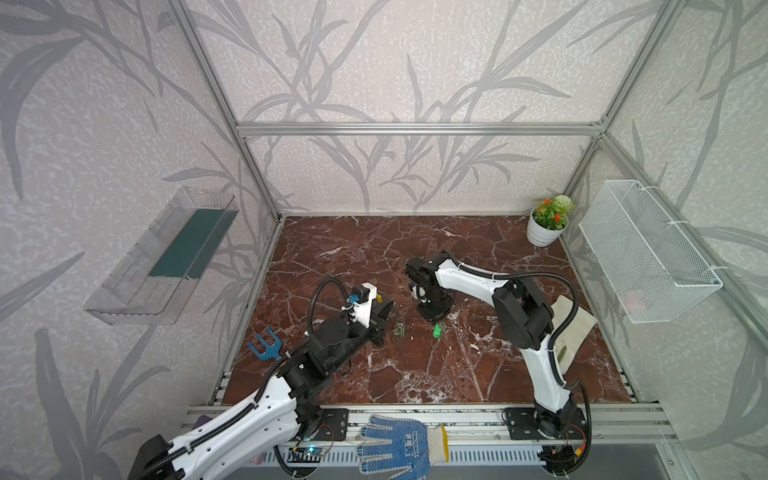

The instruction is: Put the keys on the keyring

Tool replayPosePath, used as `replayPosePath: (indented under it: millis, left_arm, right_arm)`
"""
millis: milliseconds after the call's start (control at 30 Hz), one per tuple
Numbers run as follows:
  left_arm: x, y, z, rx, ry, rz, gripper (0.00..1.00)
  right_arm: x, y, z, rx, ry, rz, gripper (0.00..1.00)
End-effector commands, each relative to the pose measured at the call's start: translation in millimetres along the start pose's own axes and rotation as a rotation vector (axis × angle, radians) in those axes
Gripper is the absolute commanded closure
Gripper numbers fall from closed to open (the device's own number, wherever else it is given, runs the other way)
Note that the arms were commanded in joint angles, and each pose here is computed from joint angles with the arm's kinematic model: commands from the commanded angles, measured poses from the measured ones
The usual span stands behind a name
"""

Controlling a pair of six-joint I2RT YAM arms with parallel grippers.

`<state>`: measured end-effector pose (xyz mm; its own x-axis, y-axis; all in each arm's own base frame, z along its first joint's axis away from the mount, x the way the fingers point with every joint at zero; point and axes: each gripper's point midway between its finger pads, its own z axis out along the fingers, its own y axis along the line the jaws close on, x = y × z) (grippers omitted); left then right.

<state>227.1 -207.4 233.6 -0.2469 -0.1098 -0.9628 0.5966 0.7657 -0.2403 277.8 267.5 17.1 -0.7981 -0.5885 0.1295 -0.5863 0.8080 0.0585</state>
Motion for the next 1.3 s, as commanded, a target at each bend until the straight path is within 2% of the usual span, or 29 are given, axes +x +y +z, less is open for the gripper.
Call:
replayPosePath:
  millis: [0, 500, 800, 1033, 1200, 1267]
  left_arm:
    - [-13.0, -5.8, -2.5, 0.024, -0.053, 0.0, 1.0]
    - [-13.5, -6.1, -2.3, 0.025, -0.054, 0.001, 1.0]
    - [-13.4, -6.2, -2.0, 0.025, -0.052, 0.001, 1.0]
    - [-12.0, -6.1, -1.5, 0.025, -0.048, 0.003, 1.0]
    - [-12.2, -6.3, -1.4, 0.025, -0.048, 0.003, 1.0]
    - [-11.9, -6.1, -1.3, 0.025, -0.047, 0.003, 1.0]
  right_arm:
    - [3.7, 0.7, -3.0, -0.017, 0.022, -0.004, 0.8]
    - [6.0, -4.9, -13.5, 0.002, -0.011, 0.004, 0.8]
    - [7.2, -6.2, -18.0, -0.006, -0.03, 0.012, 0.73]
    - [8.8, -8.2, -14.7, -0.002, -0.024, 0.015, 0.76]
    - [7.4, -7.8, -11.8, -0.006, -0.029, 0.017, 0.85]
    - [6.3, -7.6, -11.8, -0.008, -0.036, 0.015, 0.86]
